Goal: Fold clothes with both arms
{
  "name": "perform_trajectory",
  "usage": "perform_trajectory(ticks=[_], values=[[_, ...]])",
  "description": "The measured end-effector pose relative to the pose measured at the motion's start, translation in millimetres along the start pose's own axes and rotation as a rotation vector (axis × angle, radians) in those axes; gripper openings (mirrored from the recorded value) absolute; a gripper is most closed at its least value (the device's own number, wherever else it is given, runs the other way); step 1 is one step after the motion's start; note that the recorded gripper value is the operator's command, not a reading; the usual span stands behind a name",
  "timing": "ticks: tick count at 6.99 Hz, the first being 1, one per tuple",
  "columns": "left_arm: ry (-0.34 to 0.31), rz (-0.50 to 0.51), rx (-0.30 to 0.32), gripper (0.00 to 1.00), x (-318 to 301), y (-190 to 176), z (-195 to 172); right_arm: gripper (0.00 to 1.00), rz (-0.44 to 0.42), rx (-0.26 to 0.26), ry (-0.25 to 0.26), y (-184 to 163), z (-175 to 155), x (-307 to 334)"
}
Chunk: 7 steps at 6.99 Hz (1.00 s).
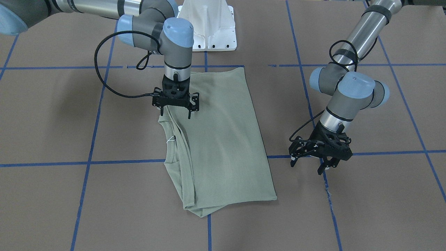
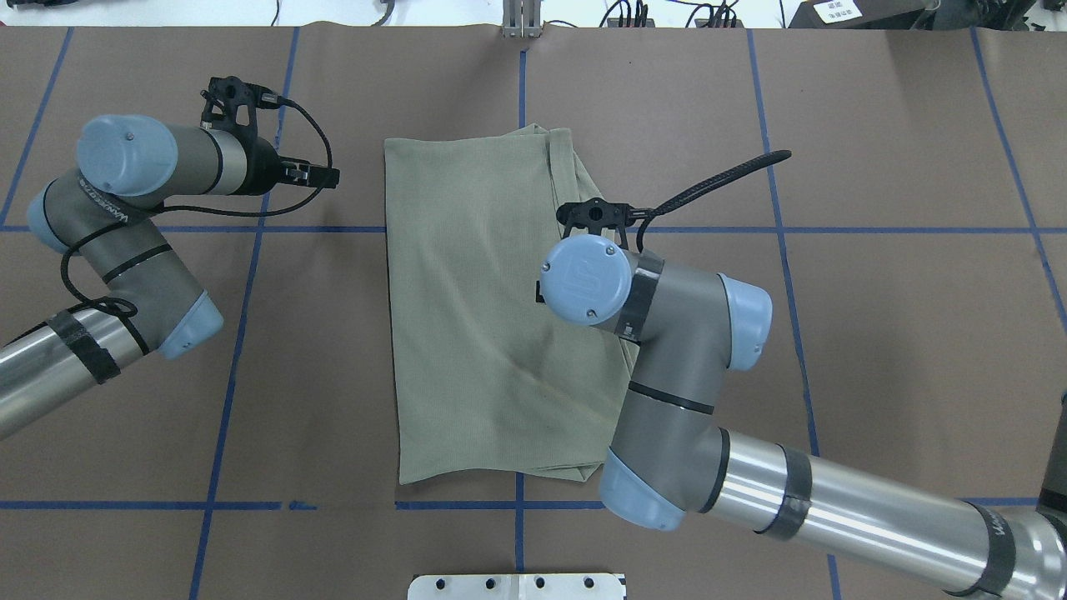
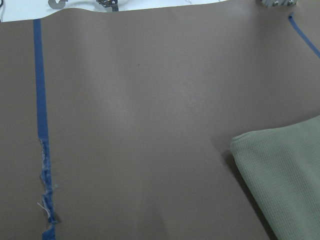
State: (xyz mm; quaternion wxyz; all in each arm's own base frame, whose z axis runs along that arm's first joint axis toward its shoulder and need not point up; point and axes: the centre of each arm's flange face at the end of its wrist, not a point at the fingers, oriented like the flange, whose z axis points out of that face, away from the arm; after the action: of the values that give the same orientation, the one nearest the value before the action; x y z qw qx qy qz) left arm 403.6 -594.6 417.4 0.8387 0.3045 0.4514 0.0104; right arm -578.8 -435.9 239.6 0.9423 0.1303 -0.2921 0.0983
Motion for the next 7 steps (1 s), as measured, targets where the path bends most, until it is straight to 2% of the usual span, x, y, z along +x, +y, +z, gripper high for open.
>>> perform_trajectory(ticks=[4, 7], values=[[0.0, 0.004, -0.009, 1.0, 1.6, 4.6, 3.4, 1.0, -0.074, -0.024, 0.093, -24.0, 40.1, 3.7], [0.0, 0.005, -0.009, 1.0, 1.6, 4.9, 3.4, 1.0, -0.111, -0.068, 0.172, -91.9, 70.3, 66.1]])
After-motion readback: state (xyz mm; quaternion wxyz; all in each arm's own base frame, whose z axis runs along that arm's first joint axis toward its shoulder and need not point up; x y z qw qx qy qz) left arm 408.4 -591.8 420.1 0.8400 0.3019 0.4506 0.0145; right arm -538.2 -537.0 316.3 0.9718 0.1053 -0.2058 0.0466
